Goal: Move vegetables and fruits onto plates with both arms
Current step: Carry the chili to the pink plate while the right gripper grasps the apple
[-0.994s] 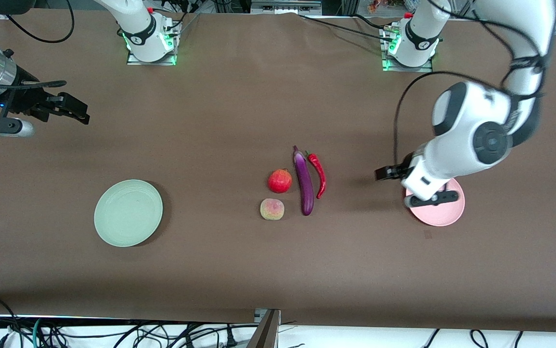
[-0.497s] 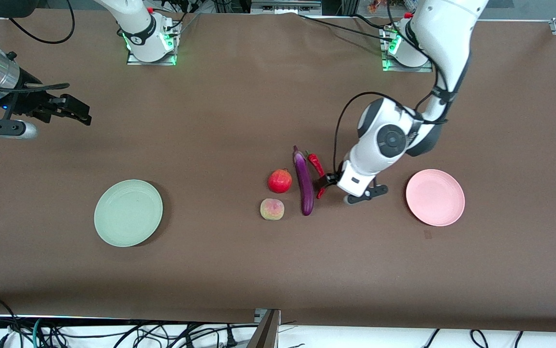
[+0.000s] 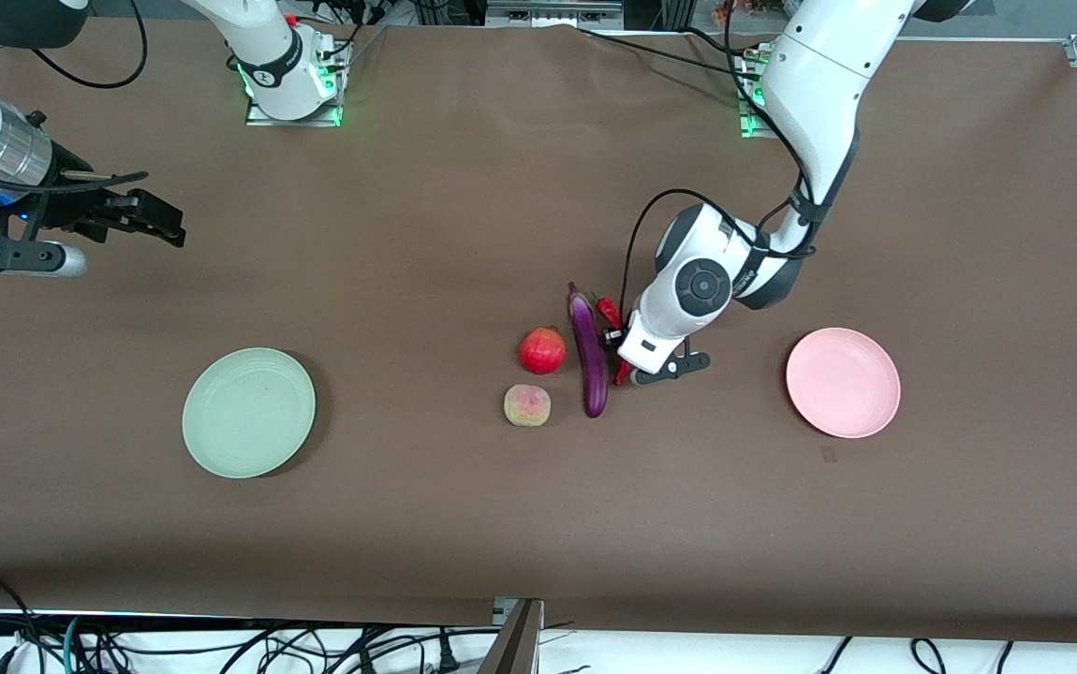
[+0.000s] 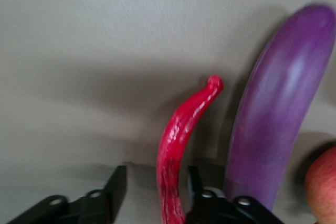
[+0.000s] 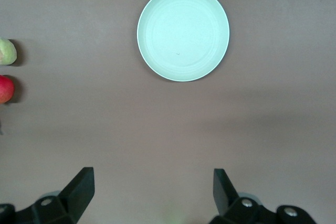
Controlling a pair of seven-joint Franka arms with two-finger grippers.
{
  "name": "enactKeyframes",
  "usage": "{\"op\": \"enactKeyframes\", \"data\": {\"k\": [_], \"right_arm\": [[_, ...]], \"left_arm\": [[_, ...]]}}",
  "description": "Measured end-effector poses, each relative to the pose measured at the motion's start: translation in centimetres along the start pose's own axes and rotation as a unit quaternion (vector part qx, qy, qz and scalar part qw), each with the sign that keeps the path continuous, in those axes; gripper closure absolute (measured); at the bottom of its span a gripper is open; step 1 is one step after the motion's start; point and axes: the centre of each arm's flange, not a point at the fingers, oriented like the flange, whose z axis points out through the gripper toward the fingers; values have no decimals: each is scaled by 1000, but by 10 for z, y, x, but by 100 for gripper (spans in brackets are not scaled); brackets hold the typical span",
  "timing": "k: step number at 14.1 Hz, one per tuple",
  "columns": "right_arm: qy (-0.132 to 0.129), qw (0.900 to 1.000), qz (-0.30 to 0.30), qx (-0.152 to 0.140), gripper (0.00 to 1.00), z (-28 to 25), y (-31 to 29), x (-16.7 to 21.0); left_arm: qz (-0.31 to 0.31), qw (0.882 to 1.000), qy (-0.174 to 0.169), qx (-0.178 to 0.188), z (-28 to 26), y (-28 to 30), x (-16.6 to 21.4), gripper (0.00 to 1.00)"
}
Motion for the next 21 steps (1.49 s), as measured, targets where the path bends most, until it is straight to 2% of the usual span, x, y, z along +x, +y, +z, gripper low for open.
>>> {"op": "enactKeyframes", "data": {"k": [3,4,6,9,11,13,15,17,19,21], "right_arm": [[2,1000,-17,-6,0,27,-44,12],[9,1000,-13,-9,0,44,-68,20],[22,1000,2,-14,0,91,-126,36],[50,997,58,-13,0,162,-218,52],[66,993,102,3,0,201,-275,58],[78,985,152,31,0,238,-320,61],[78,974,201,65,0,274,-353,57],[70,965,239,85,0,308,-376,49],[64,957,264,97,0,335,-392,41],[62,955,273,101,0,355,-402,35]], "left_arm": [[-2,1000,-3,4,1,2,-2,82],[-5,1000,-9,12,-1,-1,1,85],[-11,999,-26,32,-22,-15,18,85],[6,996,-65,68,-98,-72,70,85],[24,994,-75,82,-154,-124,107,85],[47,993,-66,87,-187,-176,139,85],[76,990,-65,99,-191,-228,163,85],[89,987,-68,111,-175,-266,182,85],[93,987,-72,111,-136,-280,193,85],[102,989,-45,99,-95,-277,200,85]]}}
